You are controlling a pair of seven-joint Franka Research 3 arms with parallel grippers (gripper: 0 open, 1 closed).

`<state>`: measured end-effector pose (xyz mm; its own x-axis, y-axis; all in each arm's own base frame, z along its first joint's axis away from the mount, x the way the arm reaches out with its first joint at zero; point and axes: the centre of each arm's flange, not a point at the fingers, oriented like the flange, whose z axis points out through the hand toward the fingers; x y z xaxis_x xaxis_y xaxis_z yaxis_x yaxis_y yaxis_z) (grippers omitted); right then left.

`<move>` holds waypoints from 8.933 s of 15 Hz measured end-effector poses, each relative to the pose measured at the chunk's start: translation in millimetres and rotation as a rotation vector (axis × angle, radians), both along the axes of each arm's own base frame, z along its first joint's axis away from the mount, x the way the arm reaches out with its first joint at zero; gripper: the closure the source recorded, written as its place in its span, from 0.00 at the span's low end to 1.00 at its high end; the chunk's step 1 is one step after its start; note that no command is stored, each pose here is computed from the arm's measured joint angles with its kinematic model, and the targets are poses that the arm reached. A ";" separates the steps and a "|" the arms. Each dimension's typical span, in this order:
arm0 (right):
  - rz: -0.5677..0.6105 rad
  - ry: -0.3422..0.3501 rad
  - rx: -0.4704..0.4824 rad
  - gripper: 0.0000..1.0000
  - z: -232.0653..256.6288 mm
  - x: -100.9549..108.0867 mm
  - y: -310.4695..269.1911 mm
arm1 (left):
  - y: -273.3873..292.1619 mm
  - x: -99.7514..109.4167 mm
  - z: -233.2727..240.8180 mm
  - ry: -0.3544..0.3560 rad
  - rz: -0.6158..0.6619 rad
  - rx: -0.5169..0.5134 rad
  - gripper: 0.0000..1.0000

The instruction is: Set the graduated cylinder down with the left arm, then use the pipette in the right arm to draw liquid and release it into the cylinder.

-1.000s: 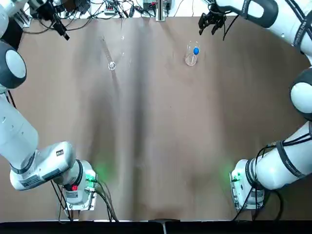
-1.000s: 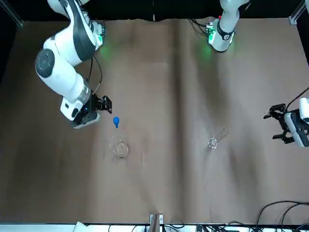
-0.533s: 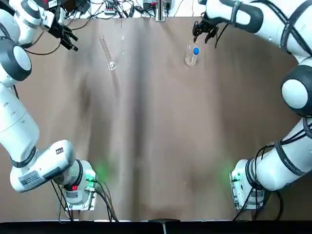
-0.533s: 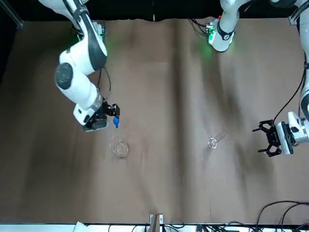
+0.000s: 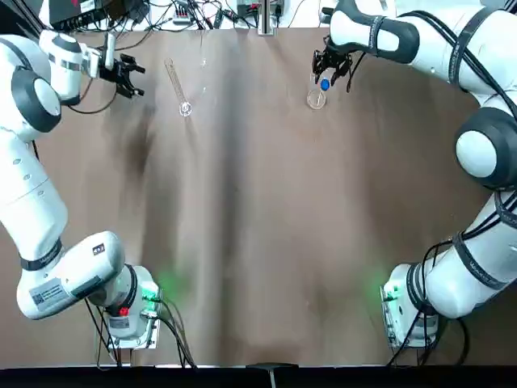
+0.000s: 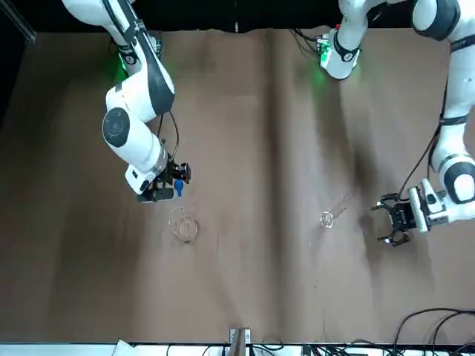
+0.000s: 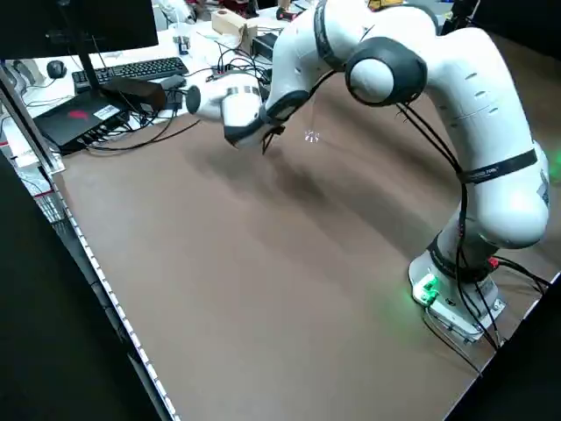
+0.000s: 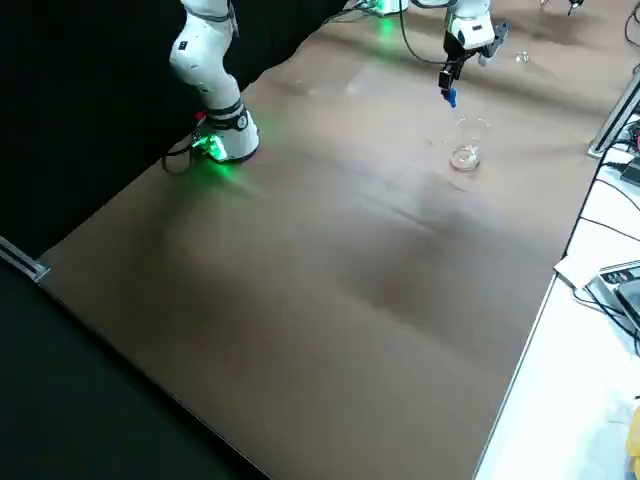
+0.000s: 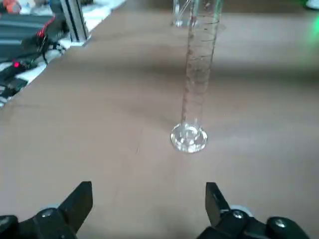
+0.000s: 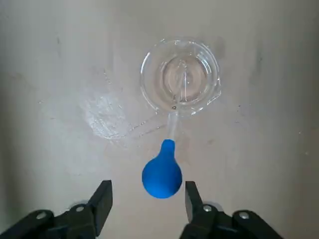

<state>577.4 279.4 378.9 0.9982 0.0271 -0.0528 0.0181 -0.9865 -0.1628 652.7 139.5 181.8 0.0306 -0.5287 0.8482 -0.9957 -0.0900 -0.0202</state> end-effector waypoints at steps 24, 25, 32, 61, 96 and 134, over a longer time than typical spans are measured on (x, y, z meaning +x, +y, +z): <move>-0.002 0.019 -0.024 0.74 -17.1 1.6 0.9 | -138.4 -9.1 -78.8 -0.009 -0.093 -0.385 0.00; -0.002 0.017 -0.024 0.74 -16.3 2.0 1.0 | -141.5 -9.4 -79.6 -0.007 -0.098 -0.386 0.00; 0.002 0.007 -0.028 0.85 -12.8 3.9 1.3 | -141.1 -10.0 -81.2 -0.004 -0.097 -0.383 0.17; -0.005 -0.018 -0.022 0.68 -1.2 11.6 -1.4 | -149.2 0.4 -60.6 -0.039 -0.126 -0.371 0.63; -0.029 0.041 0.024 0.67 65.4 25.4 -5.7 | -121.1 -4.6 -70.5 -0.026 -0.082 -0.362 0.66; -0.098 0.086 0.155 0.67 135.0 33.6 -38.3 | -440.0 -21.1 -27.7 0.052 -0.062 -0.318 0.66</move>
